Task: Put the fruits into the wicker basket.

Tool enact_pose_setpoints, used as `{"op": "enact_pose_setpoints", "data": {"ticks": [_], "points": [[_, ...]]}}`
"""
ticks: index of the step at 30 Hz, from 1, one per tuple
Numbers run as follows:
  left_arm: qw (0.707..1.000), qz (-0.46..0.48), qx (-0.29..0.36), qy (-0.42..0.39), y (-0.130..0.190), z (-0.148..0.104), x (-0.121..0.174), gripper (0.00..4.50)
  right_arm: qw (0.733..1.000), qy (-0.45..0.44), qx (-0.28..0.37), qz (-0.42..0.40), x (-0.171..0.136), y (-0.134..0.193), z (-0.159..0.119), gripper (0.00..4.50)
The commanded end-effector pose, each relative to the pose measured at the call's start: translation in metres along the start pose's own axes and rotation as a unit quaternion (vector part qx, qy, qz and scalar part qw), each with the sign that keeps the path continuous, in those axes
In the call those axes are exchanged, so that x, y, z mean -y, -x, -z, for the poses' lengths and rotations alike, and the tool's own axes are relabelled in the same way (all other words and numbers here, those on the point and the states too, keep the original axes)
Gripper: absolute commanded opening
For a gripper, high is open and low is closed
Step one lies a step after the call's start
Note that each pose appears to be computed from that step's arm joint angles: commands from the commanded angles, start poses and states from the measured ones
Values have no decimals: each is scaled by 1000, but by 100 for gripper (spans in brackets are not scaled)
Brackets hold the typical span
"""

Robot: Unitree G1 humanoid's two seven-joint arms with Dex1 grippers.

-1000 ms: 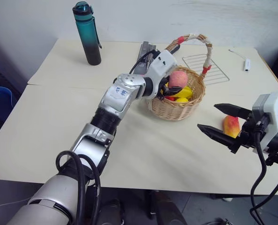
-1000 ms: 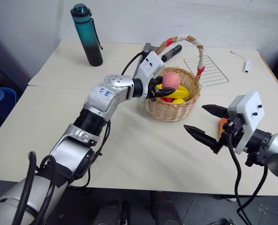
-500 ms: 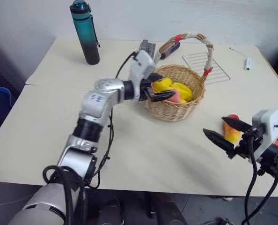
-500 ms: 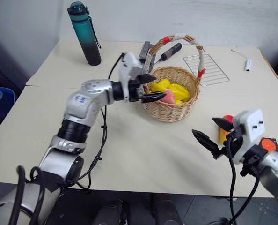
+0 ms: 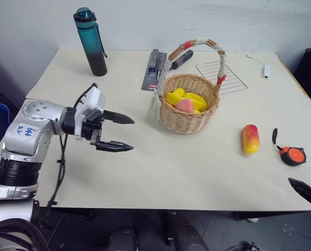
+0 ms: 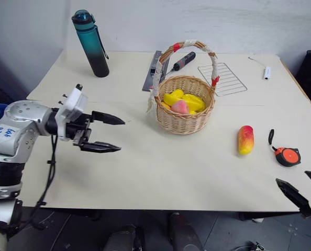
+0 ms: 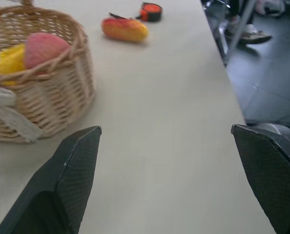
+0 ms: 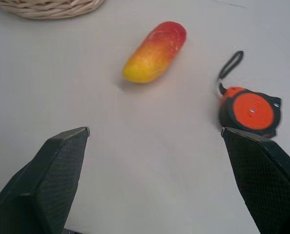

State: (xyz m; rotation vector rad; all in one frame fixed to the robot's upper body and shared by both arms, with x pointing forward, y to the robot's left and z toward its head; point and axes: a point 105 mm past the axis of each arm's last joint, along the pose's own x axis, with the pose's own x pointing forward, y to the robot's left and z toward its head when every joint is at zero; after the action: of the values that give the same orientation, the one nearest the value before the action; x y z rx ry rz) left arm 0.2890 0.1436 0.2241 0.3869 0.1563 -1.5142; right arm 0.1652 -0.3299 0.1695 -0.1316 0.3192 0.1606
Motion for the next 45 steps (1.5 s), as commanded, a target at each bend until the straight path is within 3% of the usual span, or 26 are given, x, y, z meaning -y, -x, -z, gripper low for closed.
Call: {"op": "enact_pose_setpoints", "data": {"ticks": [1,7,12,21,24,29,31,34,38,45], "points": [[999,22,26,-30,-5,-15,8,448,999,20,21,-19,-4,-17,-14,450],[998,16,46,-50,-22,-26,6,448,999,6,38,-20,-8,-71,-23,450],[996,11,65,-63,-28,-39,5,448,997,-8,42,62,12,-130,-34,450],[995,-36,44,-84,-30,-38,-12,448,994,-82,-26,61,11,-182,-18,450],[994,-43,45,-87,-27,-41,-13,450,993,-105,-22,51,9,-185,-19,385],[994,-54,49,-83,-24,-42,-15,450,996,-86,-3,28,-1,-180,-27,221],[994,-57,50,-84,-24,-42,-15,450,998,-57,18,-1,-14,-176,-38,191],[992,-71,62,-83,-26,-45,-19,450,994,-63,57,-69,-43,-170,-62,191],[989,-79,86,-86,-31,-55,-20,450,971,-59,140,-187,-104,-166,-130,191],[988,-92,91,-89,-32,-57,-22,450,966,-29,162,-201,-137,-199,-179,191]]}}
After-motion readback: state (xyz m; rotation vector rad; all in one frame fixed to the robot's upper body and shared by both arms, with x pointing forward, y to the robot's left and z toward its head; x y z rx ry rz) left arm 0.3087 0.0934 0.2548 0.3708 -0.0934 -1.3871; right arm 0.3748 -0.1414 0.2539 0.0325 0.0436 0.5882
